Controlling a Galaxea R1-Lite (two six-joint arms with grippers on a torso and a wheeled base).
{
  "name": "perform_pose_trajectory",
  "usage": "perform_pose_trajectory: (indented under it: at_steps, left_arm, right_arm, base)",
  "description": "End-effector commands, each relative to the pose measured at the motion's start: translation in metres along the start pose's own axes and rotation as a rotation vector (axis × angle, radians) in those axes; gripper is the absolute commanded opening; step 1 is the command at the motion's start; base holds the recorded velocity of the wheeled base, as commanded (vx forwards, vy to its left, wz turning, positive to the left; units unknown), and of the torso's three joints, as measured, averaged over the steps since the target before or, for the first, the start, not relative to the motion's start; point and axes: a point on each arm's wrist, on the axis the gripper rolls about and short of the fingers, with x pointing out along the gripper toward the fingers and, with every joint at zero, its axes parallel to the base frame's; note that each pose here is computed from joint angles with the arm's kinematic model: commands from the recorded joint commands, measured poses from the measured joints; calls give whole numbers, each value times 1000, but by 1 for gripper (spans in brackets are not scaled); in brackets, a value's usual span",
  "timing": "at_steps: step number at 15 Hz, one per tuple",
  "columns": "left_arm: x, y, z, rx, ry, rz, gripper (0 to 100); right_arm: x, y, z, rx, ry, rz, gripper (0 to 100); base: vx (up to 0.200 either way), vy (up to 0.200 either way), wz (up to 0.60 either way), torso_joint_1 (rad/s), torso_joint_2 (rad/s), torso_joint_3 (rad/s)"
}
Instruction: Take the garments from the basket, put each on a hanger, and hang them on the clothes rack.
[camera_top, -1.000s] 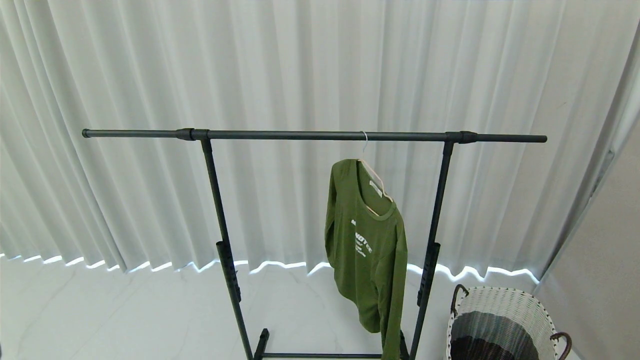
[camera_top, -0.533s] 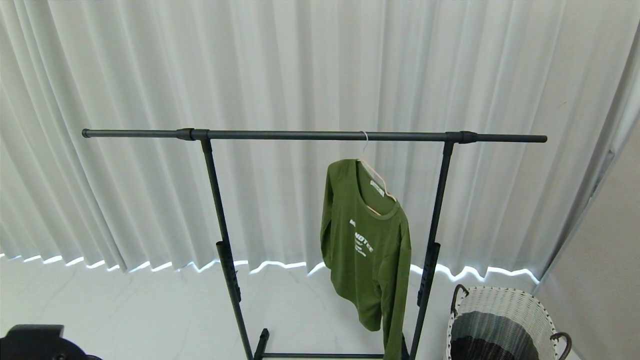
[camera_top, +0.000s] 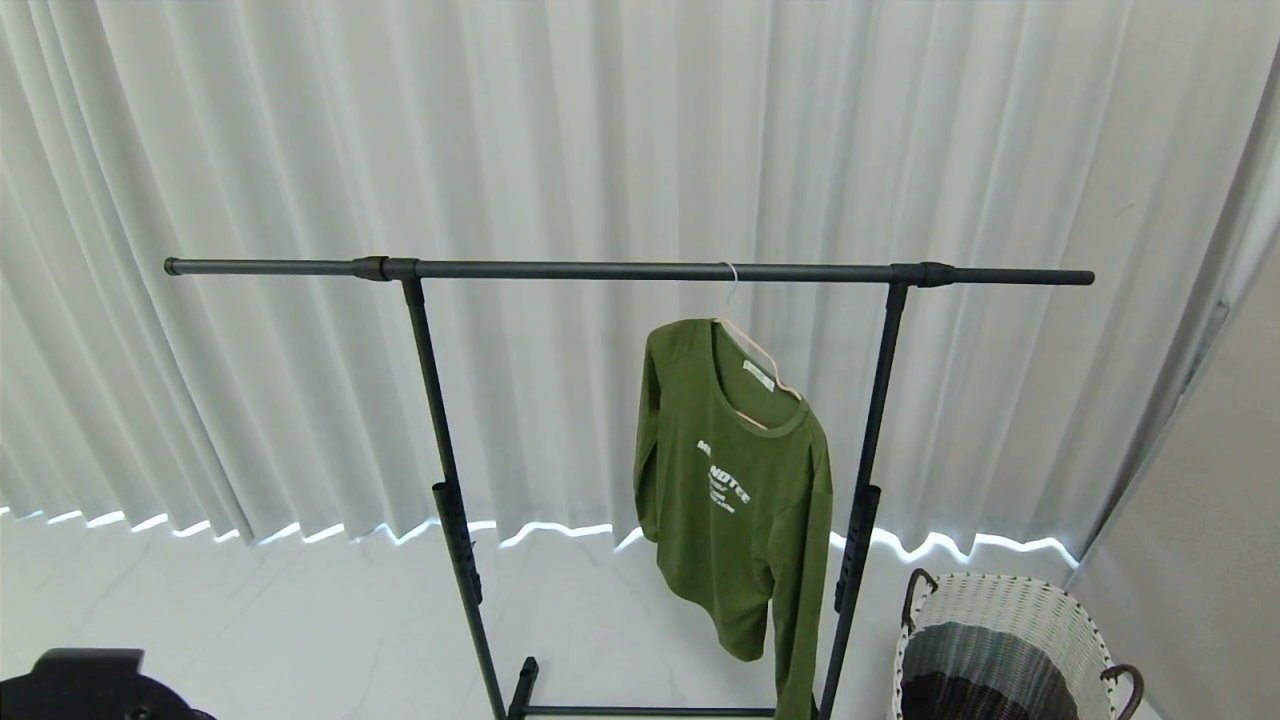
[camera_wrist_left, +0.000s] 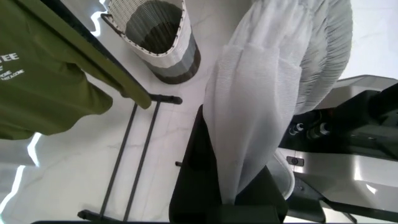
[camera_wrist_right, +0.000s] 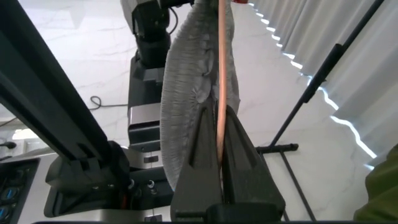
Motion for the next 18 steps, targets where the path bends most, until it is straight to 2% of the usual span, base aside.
perform_pose_trajectory:
  at_steps: [1, 3, 5, 9, 11, 13, 14, 15, 18]
  left_arm:
    - [0, 0, 0, 5, 0, -1, 0]
    - [0, 0, 0, 8, 1, 3, 0]
    - [1, 1, -2, 33, 17, 45, 0]
    - [0, 3, -2, 38, 35, 126, 0]
    - [0, 5, -4, 49, 71, 217, 0]
    - [5, 15, -14, 22, 183, 416, 0]
    - [6, 17, -14, 11, 195, 448, 0]
    - [5, 28, -15, -32, 218, 524, 0]
    - [-4, 46, -15, -108, 212, 625, 0]
  right_arm:
    - [0, 0, -1, 0, 4, 1, 100]
    - [0, 0, 0, -2, 2, -3, 100]
    - [-1, -2, -1, 0, 1, -25, 100]
    - [0, -17, 0, 35, -2, -177, 100]
    - [2, -27, 2, 46, -4, -248, 100]
    - [6, -40, 2, 61, 13, -330, 100]
    - [7, -41, 1, 64, 20, -339, 100]
    - [10, -46, -2, 71, 42, -364, 100]
    - [19, -57, -3, 90, 71, -415, 100]
  base:
    - [0, 0, 0, 0, 0, 0]
    - [0, 0, 0, 0, 0, 0]
    - [0, 0, 0, 0, 0, 0]
    - [0, 0, 0, 0, 0, 0]
    - [0, 0, 0, 0, 0, 0]
    - [0, 0, 0, 0, 0, 0]
    - [0, 0, 0, 0, 0, 0]
    - [0, 0, 0, 0, 0, 0]
    - [0, 0, 0, 0, 0, 0]
